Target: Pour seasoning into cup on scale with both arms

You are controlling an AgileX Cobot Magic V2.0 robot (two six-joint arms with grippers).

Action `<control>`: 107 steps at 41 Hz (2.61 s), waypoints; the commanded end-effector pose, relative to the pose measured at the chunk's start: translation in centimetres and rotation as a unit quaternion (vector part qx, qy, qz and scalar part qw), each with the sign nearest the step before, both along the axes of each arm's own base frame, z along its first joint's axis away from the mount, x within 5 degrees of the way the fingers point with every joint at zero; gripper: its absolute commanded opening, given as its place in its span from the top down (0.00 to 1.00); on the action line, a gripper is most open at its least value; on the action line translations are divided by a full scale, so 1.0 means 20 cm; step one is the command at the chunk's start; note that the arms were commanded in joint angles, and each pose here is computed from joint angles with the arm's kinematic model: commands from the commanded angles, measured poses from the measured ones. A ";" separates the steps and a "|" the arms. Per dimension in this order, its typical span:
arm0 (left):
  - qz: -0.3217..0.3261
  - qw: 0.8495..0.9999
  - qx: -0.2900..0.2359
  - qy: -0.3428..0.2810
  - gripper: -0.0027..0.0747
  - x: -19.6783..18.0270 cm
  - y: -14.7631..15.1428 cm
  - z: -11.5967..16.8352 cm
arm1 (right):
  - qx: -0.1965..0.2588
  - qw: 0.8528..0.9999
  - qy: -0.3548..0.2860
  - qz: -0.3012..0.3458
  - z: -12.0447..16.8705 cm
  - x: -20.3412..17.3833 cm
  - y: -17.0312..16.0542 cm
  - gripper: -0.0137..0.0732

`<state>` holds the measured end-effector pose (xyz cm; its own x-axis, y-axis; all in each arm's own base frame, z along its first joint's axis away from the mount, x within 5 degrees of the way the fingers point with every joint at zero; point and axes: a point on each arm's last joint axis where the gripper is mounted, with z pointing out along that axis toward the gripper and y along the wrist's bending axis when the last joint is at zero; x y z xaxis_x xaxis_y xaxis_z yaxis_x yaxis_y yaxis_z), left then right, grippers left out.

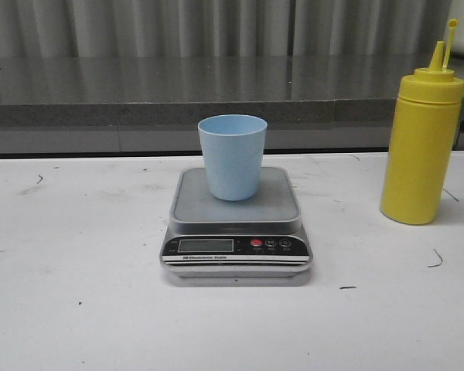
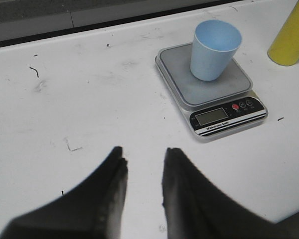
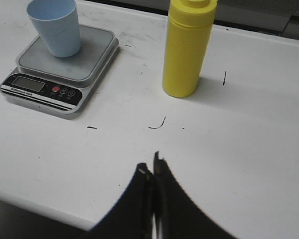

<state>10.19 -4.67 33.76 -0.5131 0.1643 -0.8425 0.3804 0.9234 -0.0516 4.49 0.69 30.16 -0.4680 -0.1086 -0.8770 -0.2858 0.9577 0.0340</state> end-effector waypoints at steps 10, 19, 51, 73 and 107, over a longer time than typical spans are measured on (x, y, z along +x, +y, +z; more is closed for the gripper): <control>0.002 0.999 -0.024 -0.039 0.99 0.01 -0.01 0.07 | -0.001 0.999 -0.039 0.001 0.06 0.01 0.00 0.92; 0.006 0.998 -0.031 -0.052 0.99 -0.01 0.01 0.04 | -0.001 0.999 -0.038 0.001 0.06 0.01 0.00 0.92; 0.191 0.918 -0.094 -0.336 0.99 -0.23 0.23 -0.63 | -0.001 0.999 -0.038 0.002 0.06 0.01 0.00 0.92; 0.189 0.918 -0.094 -0.334 0.99 -0.23 0.23 -0.64 | -0.001 0.999 -0.038 0.002 0.06 0.01 0.00 0.92; 0.189 0.919 -0.094 -0.333 0.99 -0.23 0.23 -0.64 | 0.032 0.996 -0.063 -0.051 -0.04 0.00 -0.01 0.91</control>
